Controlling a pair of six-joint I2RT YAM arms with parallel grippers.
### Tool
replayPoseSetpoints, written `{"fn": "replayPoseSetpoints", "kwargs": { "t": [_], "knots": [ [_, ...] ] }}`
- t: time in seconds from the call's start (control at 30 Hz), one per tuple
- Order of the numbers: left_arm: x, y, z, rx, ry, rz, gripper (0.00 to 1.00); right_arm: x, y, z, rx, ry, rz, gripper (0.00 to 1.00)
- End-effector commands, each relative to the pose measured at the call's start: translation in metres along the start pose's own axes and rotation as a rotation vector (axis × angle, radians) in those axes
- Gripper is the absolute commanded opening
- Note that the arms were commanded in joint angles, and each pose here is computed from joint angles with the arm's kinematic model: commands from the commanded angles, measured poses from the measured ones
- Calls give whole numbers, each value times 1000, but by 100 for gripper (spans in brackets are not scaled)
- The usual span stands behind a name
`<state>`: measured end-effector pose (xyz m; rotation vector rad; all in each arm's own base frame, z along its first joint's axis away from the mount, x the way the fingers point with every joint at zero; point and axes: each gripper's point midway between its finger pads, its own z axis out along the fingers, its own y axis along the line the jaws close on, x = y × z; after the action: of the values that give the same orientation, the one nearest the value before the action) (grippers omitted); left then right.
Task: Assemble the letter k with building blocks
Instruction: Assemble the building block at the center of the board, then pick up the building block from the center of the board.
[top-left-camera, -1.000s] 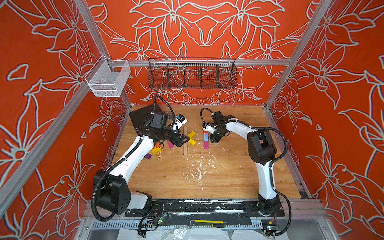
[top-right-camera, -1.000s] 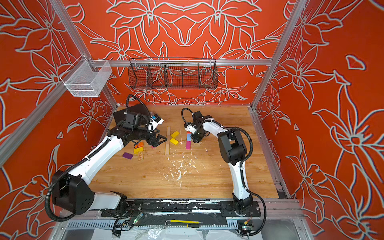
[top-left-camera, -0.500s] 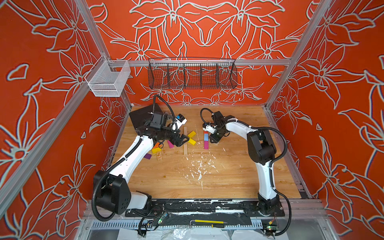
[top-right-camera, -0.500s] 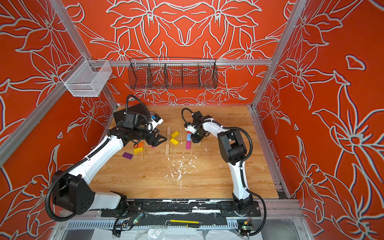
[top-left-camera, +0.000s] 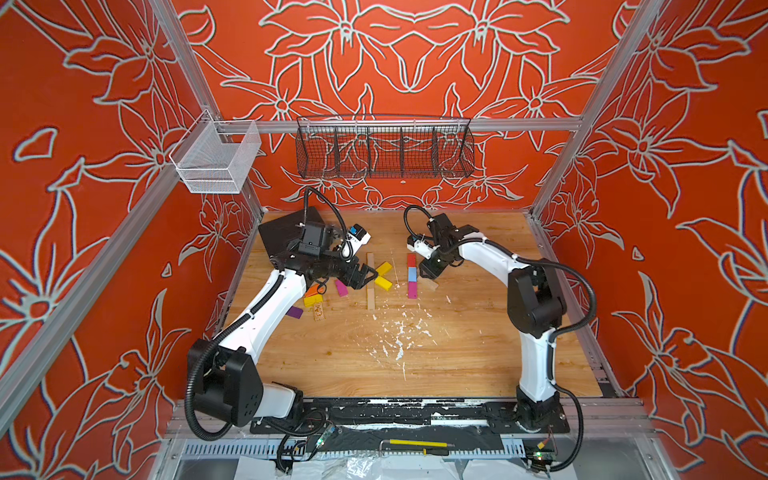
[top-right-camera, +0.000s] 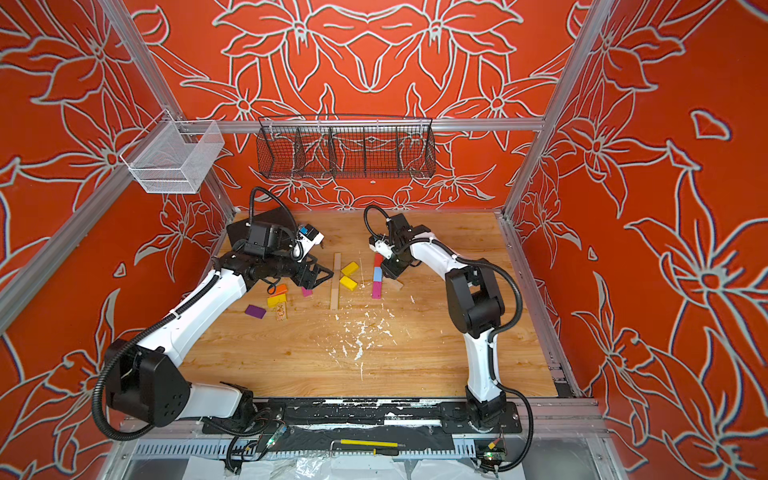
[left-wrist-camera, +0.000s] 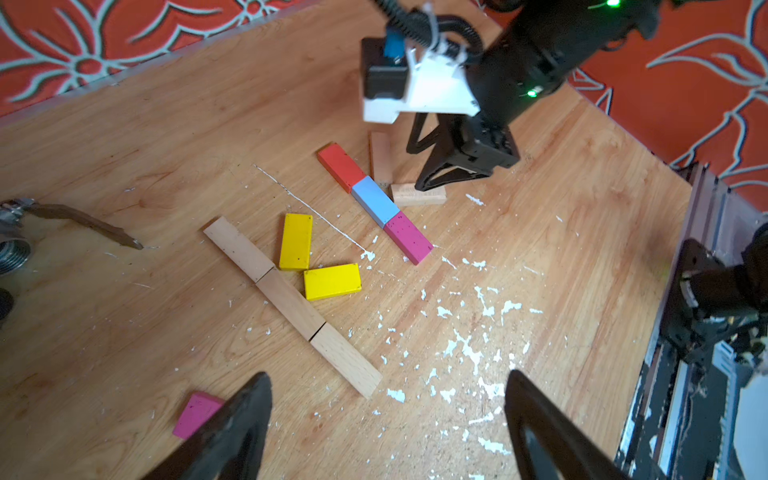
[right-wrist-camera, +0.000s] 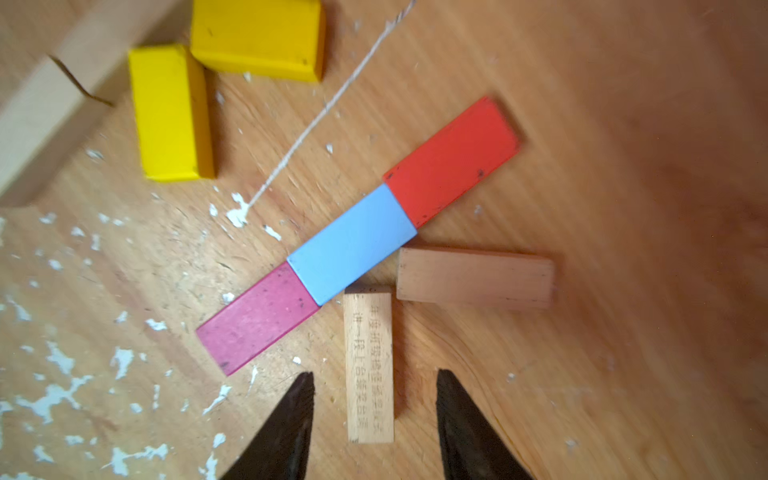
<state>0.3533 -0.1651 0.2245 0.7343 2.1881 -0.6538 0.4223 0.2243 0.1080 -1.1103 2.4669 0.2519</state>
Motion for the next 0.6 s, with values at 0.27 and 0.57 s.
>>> {"fn": "replayPoseSetpoints", "kwargs": {
  "t": [0.27,0.57],
  "knots": [
    [-26,42,-21,-173,-100,-180,85,-13,-26,-150,335,-293,287,59],
    [-7,83,-44,-465,-74,-418,85,22,4,-212,297,-549,512,91]
  ]
}}
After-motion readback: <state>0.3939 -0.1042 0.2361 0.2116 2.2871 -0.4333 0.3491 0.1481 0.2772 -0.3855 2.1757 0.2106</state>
